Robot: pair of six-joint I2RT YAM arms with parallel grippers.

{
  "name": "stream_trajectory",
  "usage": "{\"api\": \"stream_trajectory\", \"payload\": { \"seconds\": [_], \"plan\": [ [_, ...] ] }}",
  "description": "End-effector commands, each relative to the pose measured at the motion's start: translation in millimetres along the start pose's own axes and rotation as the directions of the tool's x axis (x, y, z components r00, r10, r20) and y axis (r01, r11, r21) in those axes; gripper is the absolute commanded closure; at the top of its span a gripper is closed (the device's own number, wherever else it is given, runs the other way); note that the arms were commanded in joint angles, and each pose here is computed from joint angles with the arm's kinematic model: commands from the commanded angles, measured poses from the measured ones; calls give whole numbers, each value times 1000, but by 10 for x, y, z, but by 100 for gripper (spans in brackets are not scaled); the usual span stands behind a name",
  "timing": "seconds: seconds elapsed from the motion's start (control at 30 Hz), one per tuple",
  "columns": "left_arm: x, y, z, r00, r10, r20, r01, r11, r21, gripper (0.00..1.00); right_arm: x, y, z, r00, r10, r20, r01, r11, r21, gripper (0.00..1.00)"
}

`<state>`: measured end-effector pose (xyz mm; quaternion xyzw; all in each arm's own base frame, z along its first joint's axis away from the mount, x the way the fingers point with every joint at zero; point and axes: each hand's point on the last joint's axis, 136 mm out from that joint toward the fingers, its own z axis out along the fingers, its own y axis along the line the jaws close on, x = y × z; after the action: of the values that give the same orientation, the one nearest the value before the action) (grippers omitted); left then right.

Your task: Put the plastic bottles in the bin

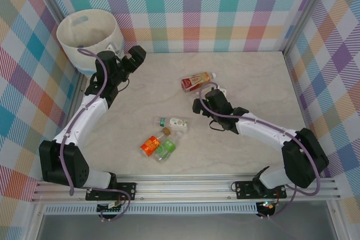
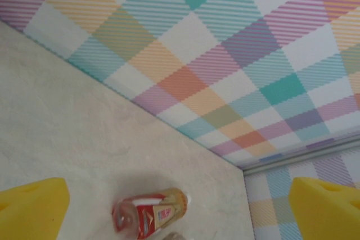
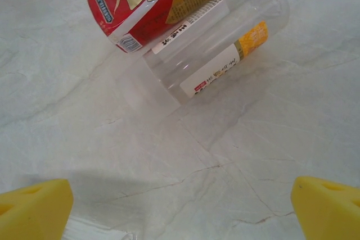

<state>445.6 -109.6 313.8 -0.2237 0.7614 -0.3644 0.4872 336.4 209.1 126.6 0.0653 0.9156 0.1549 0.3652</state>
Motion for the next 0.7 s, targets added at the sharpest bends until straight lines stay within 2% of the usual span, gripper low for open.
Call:
{"api": "stream_trajectory", "payload": {
  "seconds": [0.0,0.17,0.37,0.53,0.67],
  "plan": [
    [191,5,-134,999,-28,-46,30,999,36,0,-37,49,76,997,13,-77,-14,1000,-17,0],
    [410,343,-248,991,62,-117,-72,993,-89,0,-113,20,276,992,47,-117,-41,998,57,0],
    [589,554,-360,980,93,-174,-118,984,-136,0,-97,32,543,970,197,-145,-176,974,146,0],
    [616,692,-428,982,86,-167,-114,980,-164,0,-159,10,752,943,319,-93,-293,929,225,0],
    [602,740,-469,984,86,-157,-112,979,-171,0,-251,92,913,933,354,-60,-330,911,247,0]
  ]
}}
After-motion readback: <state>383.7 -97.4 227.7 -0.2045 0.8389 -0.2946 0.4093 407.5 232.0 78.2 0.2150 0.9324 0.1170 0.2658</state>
